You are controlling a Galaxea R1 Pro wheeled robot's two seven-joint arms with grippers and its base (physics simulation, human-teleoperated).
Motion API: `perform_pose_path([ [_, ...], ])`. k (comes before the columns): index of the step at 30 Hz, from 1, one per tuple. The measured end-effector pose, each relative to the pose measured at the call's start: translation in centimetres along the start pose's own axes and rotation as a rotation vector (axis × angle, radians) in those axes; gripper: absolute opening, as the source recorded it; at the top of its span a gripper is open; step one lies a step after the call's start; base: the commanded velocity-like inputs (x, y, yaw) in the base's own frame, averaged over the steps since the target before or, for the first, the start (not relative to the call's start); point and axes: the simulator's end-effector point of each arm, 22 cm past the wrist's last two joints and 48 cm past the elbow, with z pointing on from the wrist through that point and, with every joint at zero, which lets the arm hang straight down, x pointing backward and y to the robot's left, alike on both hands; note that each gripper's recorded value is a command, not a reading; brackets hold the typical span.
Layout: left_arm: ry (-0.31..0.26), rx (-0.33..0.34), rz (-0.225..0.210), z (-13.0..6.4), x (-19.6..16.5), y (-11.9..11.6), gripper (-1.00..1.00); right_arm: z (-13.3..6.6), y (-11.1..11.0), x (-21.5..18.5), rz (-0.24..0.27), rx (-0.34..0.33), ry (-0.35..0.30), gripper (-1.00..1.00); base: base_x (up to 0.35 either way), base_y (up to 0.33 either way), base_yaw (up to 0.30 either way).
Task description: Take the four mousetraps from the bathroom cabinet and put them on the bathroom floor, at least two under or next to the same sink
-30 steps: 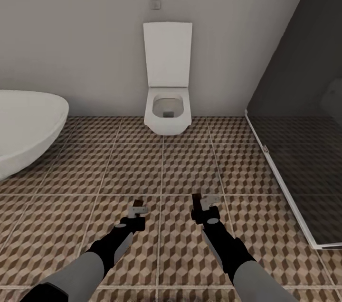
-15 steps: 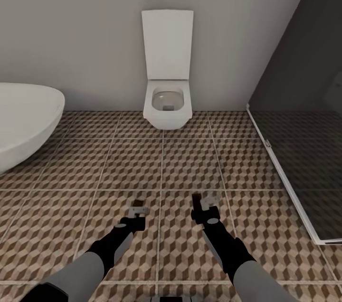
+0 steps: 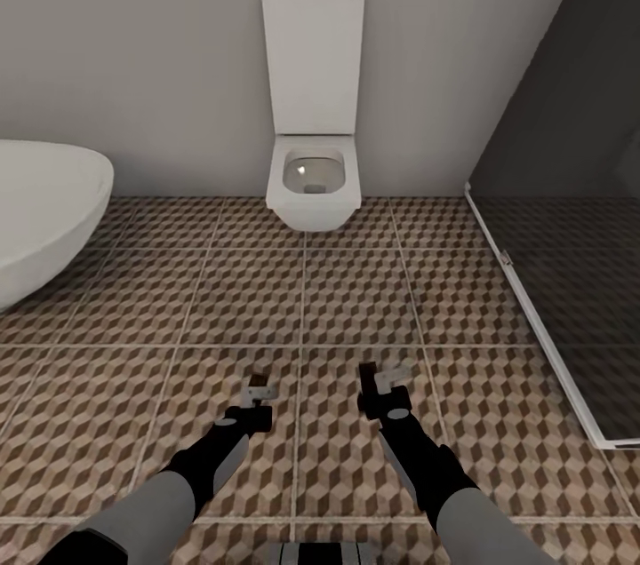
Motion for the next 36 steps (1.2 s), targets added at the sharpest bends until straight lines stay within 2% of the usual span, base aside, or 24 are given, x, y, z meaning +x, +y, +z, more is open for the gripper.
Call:
perform_pose_path([
  [36,0.057,0.000,-0.004,8.0,7.7,0.5,-1.00,7.4,2.2,8.2,-0.002,-0.013,0.056,-1.00,0.000,0.000,0.000],
])
